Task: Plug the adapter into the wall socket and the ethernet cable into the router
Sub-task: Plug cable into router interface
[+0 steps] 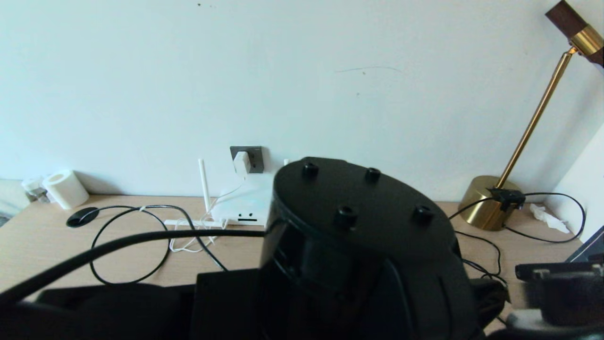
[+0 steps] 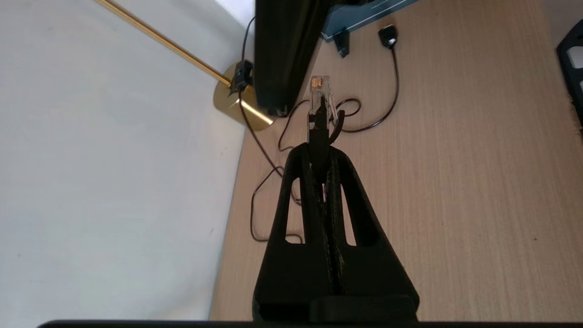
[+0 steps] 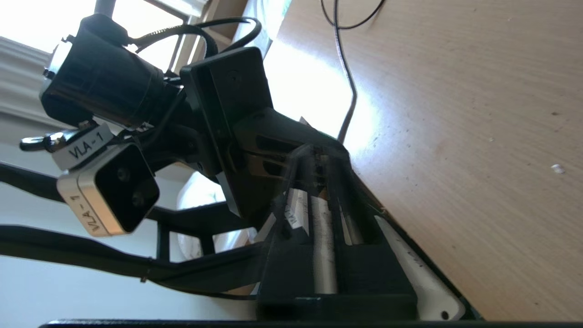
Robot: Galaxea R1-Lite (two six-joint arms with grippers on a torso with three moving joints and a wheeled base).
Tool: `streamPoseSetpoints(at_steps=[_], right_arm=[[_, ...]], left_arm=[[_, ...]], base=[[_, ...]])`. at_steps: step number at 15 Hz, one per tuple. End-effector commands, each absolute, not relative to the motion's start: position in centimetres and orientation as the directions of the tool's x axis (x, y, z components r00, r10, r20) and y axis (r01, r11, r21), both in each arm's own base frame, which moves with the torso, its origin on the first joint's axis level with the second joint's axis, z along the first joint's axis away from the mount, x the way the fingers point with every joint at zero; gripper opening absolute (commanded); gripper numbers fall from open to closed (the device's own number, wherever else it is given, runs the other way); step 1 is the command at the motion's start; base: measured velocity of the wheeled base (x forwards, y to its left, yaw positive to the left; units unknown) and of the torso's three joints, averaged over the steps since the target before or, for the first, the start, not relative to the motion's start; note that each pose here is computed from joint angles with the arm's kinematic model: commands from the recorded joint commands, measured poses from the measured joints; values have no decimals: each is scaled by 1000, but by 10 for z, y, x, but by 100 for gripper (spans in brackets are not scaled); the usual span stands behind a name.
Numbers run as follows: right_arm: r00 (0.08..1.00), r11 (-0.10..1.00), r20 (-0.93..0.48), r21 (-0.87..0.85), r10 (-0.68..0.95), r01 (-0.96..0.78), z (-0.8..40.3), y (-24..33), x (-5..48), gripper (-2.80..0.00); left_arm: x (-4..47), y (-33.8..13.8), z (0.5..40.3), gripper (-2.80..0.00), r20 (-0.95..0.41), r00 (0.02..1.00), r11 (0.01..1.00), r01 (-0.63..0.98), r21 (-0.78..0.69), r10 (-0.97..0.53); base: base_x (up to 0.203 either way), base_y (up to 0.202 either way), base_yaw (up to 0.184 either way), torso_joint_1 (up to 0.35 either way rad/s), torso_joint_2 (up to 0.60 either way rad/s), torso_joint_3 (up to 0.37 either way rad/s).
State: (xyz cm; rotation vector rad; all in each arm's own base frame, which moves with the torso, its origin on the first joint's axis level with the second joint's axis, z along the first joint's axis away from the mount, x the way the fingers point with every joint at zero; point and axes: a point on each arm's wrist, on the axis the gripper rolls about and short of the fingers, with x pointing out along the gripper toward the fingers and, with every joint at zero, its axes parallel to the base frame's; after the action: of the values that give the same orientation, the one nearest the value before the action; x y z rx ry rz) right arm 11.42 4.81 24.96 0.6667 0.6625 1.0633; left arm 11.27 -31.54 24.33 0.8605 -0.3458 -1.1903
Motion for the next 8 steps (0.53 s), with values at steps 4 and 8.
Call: streamPoseSetpoints(at_steps=[4, 8], right_arm=[[334, 335, -167, 767, 928, -547, 247, 48, 114, 0], [332, 338, -174, 772, 927, -539, 243, 48, 114, 0]], left_arm=[[113, -314, 244, -280, -190, 368, 112, 661, 742, -910], [112, -310, 244, -280, -191, 371, 114, 661, 742, -909]], base=[[0, 0, 0, 0, 0, 0], [0, 0, 0, 0, 0, 0]])
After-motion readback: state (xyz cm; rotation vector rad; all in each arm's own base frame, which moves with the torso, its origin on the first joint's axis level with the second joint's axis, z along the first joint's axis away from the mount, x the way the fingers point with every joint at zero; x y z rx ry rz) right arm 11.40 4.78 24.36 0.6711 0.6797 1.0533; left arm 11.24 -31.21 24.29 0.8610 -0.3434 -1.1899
